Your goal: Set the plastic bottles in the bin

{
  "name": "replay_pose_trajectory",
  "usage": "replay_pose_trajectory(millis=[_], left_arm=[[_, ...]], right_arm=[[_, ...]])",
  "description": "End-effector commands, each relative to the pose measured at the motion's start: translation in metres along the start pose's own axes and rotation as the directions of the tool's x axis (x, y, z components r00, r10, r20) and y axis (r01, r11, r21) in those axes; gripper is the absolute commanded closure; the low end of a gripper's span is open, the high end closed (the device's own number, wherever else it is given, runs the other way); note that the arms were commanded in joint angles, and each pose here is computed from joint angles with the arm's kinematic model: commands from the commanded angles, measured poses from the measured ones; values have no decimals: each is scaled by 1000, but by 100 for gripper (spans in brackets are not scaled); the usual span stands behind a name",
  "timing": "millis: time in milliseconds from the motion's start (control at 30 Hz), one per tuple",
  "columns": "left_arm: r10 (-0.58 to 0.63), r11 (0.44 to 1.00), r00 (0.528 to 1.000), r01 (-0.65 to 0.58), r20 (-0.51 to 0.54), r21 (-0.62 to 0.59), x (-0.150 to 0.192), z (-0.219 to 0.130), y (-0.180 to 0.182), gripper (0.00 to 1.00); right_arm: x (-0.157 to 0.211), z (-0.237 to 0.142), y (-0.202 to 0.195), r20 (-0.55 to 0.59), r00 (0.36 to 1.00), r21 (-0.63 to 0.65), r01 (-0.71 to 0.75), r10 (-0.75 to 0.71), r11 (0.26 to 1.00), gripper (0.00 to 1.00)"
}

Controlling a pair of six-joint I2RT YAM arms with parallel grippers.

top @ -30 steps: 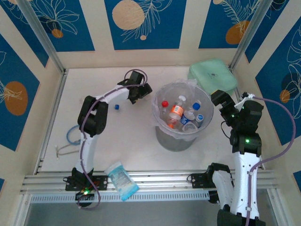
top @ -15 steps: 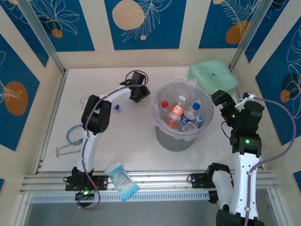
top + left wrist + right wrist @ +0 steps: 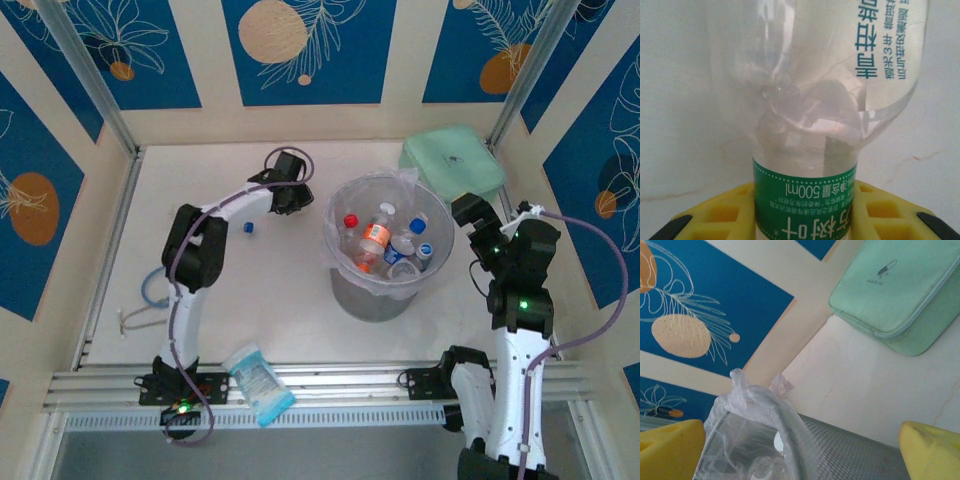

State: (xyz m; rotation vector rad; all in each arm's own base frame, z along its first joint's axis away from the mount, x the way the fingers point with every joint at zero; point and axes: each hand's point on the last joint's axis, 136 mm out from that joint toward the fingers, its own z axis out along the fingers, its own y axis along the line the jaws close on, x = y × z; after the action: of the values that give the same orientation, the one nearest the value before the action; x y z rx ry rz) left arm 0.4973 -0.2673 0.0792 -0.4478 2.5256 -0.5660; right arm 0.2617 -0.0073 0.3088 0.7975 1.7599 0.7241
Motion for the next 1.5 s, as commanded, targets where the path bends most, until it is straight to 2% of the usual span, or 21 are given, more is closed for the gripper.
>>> replay_pose_trajectory(millis=[0, 67, 233, 333, 433, 533, 600, 667, 767, 833, 900, 1033, 1200, 1267, 1300, 1367, 1467], left_arm=[[113, 988, 976, -130, 186, 83, -42, -72, -34, 93], [166, 977, 958, -192, 236, 90, -48, -100, -38, 100], [293, 935, 903, -339, 314, 105, -44, -168, -39, 100], [347, 900, 881, -409, 321, 152, -28, -197, -38, 100], [369, 863, 872, -451, 323, 230, -5, -224, -41, 100], [428, 807, 836, -524, 342, 271, 22, -252, -47, 100], [473, 764, 811, -572, 345, 298, 41, -268, -52, 100], [492, 736, 798, -595, 347, 323, 56, -285, -52, 100], [507, 692, 788, -613, 349, 382, 76, -307, -52, 100], [524, 650, 783, -622, 335, 436, 89, -318, -54, 100], [553, 611, 770, -634, 317, 475, 102, -326, -55, 100], [584, 541, 750, -644, 310, 540, 122, -339, -57, 100], [604, 509, 737, -650, 304, 565, 132, -343, -54, 100], [606, 503, 737, -647, 300, 573, 134, -343, -55, 100], [606, 499, 737, -646, 301, 577, 135, -343, -55, 100], [602, 505, 739, -646, 302, 573, 134, -343, -55, 100], [591, 514, 746, -642, 307, 568, 132, -341, -54, 100]], right_arm=[[-10, -10, 2, 77, 997, -9, 8, -8, 1000, 1], [-11, -14, 12, 82, 996, -57, 30, -25, 998, 1], [-23, -23, 41, 131, 991, -196, 3, 24, 981, 0], [-44, -37, 86, 172, 984, -348, 10, 53, 938, 4], [-56, -46, 124, 175, 985, -398, 79, -9, 914, 4], [-51, -41, 159, 113, 989, -444, 137, -97, 886, 5], [-34, -32, 184, 36, 982, -491, 178, -185, 853, 5], [-9, -22, 212, -50, 949, -534, 237, -310, 811, 4], [35, -8, 243, -139, 852, -582, 342, -504, 738, 1], [62, -1, 261, -173, 793, -639, 361, -584, 679, 1], [83, 4, 276, -193, 747, -692, 355, -636, 628, 1], [116, 26, 286, -228, 670, -725, 368, -706, 583, 1], [145, 39, 290, -269, 621, -771, 319, -737, 550, 1], [154, 43, 290, -286, 609, -786, 292, -740, 545, 5], [157, 44, 290, -296, 605, -791, 279, -739, 545, 11], [161, 44, 291, -306, 600, -801, 258, -739, 541, 29], [159, 38, 294, -288, 608, -816, 249, -740, 522, 48]])
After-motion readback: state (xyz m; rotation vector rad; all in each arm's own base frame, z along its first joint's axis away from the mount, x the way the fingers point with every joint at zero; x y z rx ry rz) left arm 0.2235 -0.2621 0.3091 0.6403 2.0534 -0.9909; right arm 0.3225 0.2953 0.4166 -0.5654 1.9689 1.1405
